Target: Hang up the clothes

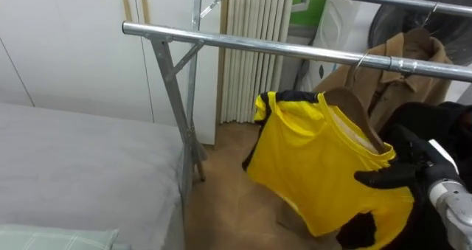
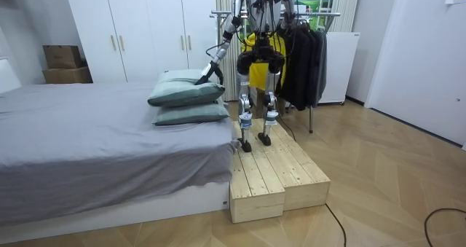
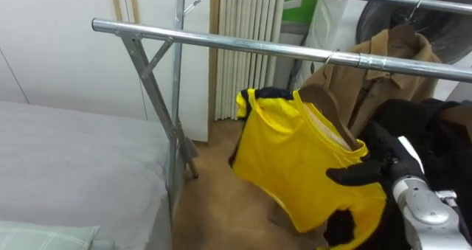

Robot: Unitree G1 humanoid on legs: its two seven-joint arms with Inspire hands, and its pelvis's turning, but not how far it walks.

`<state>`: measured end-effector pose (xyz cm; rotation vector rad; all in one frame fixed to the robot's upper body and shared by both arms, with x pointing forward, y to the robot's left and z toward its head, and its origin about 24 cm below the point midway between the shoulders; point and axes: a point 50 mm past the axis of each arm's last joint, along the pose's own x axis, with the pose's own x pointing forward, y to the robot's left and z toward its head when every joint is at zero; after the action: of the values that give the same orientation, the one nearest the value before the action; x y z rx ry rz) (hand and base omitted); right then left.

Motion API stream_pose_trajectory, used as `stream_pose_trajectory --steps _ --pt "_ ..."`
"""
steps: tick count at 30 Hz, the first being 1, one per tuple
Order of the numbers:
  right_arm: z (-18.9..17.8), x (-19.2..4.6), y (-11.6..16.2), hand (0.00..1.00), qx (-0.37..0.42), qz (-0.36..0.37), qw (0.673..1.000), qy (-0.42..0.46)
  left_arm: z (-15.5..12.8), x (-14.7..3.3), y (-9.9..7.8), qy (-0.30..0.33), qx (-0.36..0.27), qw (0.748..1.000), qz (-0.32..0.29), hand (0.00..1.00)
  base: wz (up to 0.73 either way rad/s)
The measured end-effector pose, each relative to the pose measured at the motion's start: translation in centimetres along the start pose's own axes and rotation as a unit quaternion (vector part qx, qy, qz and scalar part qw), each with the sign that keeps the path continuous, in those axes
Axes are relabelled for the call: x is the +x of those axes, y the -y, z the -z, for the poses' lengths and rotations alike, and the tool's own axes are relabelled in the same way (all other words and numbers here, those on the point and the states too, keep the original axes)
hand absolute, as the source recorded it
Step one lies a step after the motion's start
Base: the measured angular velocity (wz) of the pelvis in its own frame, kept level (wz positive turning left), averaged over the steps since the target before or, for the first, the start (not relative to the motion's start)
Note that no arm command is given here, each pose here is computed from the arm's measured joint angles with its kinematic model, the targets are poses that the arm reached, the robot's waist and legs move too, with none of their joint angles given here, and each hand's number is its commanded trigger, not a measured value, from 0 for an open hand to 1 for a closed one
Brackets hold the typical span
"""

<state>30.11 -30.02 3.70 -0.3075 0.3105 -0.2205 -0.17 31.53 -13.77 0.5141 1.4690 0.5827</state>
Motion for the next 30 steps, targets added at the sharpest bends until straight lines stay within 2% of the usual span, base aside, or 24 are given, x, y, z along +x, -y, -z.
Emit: stream_pose_trajectory --steps 8,19,30 --pt "-0.6 -0.7 0.4 0.0 0.071 0.02 0.997 0.028 0.3 0.0 0.1 -0.01 -0.014 1.0 0.001 0.0 0.0" --pt "-1.3 -1.0 0.6 0.0 0.08 0.031 0.995 0.045 0.4 -0.2 0.5 -0.014 -0.016 1.0 -0.004 0.0 -0.01" --pt "1.5 -2.5 1.4 0.0 0.095 0.052 0.994 0.013 2.6 -0.4 0.7 -0.044 -0.029 0.999 -0.006 0.0 -0.07"
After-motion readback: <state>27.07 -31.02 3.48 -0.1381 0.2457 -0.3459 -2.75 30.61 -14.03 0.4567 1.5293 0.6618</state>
